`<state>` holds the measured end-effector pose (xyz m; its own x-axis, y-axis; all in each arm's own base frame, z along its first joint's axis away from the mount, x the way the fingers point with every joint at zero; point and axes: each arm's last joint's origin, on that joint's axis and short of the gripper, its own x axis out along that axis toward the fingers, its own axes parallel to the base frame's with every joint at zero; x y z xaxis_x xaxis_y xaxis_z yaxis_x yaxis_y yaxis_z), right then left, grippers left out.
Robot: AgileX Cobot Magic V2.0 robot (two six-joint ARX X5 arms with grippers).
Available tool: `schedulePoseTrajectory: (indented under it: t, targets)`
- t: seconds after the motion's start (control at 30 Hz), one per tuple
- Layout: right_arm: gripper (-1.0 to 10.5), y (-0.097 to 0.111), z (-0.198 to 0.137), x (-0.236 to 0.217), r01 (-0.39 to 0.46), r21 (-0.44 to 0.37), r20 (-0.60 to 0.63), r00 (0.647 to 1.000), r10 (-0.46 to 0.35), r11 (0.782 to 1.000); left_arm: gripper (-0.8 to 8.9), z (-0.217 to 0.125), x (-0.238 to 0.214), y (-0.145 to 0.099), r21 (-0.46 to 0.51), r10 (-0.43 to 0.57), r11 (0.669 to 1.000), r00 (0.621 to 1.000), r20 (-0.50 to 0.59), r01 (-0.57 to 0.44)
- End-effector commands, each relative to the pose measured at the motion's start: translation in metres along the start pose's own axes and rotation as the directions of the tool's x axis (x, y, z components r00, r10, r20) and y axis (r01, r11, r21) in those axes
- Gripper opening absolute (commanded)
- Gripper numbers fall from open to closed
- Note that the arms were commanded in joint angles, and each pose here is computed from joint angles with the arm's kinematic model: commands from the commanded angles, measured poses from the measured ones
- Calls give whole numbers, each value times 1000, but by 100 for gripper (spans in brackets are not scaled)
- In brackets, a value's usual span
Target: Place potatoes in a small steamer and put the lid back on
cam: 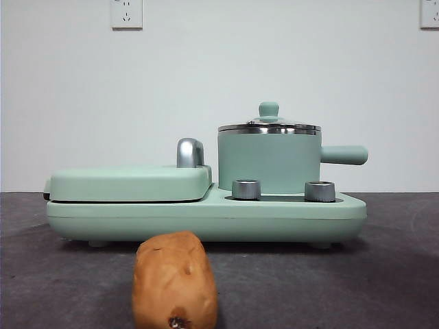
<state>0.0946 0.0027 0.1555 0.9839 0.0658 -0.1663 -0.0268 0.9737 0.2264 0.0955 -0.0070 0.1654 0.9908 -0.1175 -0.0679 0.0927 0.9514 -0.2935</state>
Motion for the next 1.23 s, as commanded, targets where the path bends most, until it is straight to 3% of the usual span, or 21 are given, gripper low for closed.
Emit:
schedulePoseTrajectory:
  t: [0.03, 0.27, 0.53, 0.63, 0.8, 0.9, 1.03, 1.1, 1.23]
  targets:
    - [12, 5, 17, -7, -37, 79, 38, 999, 34, 996, 6, 13, -3, -5, -56, -35, 998, 999, 30, 36]
    - [12, 19, 68, -29, -79, 118, 27, 997, 76, 990, 6, 54, -8, -21, -99, -92, 991, 996, -24, 89]
    - [12, 39, 133, -41, -210, 110, -58, 974, 218, 971, 6, 109, 1, -43, -56, -206, 978, 965, -160, 200]
    - [12, 46, 153, -39, -291, 79, -112, 948, 298, 953, 6, 130, 8, -51, -42, -231, 973, 952, -203, 227]
    - [12, 57, 183, -32, -428, 42, -202, 881, 428, 903, 6, 164, 21, -65, -7, -289, 954, 917, -276, 299]
    - [12, 61, 196, -28, -485, 20, -239, 847, 475, 874, 5, 180, 31, -74, 33, -351, 924, 879, -322, 381]
    - [13, 66, 207, -23, -573, 10, -255, 791, 556, 820, 5, 197, 39, -83, 72, -413, 878, 827, -382, 473]
    - [13, 66, 210, -20, -585, 10, -256, 783, 567, 811, 6, 201, 44, -87, 81, -432, 862, 808, -401, 501]
    - [13, 66, 210, -17, -583, 14, -261, 782, 566, 812, 5, 203, 50, -89, 75, -437, 858, 799, -414, 508]
